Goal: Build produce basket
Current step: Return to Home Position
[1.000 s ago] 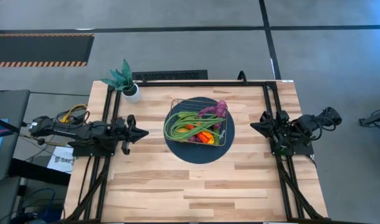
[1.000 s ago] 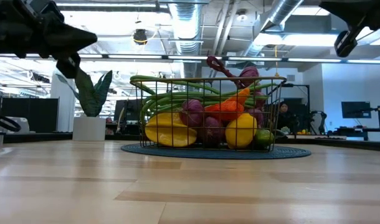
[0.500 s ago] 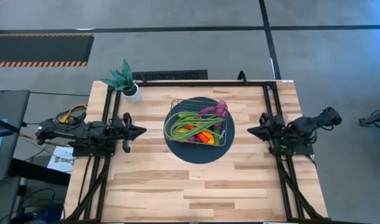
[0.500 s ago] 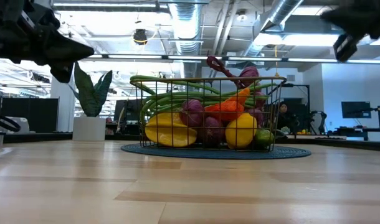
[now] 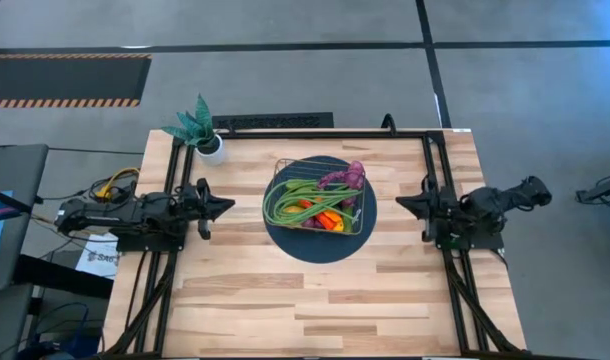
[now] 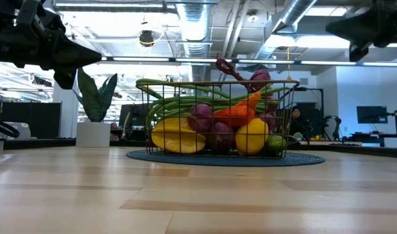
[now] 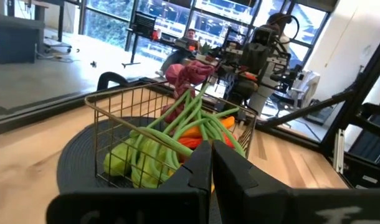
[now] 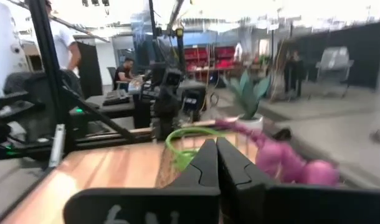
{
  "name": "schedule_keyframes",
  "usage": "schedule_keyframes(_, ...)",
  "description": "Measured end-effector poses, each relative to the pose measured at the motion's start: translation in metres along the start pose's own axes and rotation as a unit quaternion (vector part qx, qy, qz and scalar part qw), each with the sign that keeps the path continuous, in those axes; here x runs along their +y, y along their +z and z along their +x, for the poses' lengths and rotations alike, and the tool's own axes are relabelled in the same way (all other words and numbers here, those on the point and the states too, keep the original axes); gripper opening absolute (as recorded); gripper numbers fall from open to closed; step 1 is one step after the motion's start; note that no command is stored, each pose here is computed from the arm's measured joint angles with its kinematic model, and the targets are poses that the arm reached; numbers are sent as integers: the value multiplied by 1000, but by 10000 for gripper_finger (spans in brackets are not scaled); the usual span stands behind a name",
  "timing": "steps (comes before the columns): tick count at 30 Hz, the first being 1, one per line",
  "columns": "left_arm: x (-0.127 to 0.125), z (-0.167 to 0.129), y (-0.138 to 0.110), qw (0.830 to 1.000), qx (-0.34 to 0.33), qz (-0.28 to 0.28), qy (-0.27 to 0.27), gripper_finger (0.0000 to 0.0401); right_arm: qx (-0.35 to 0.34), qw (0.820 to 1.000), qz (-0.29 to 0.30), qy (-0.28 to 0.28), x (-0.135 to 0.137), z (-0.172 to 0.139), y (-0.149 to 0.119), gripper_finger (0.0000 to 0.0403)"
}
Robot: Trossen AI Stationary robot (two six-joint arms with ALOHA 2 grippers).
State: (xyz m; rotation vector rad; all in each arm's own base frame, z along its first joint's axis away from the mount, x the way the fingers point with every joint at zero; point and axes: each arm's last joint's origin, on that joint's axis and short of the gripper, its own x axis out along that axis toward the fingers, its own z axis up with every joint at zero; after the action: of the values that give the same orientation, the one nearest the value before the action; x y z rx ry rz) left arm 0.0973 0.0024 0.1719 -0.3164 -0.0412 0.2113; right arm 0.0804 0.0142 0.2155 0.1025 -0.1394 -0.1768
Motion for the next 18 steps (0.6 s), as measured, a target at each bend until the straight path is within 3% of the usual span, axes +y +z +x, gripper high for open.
schedule_keyframes(5,1,0,0,1000,1,-1,-1,0,-1,999,-36,1,-3,2,0,2)
schedule_keyframes(12,1,0,0,1000,2,-1,-3,0,68,998,-7,-3,-10,3,-14,3)
schedule_keyframes(18,1,0,0,1000,2,-1,-3,0,73,997,-7,-10,-12,4,-15,3)
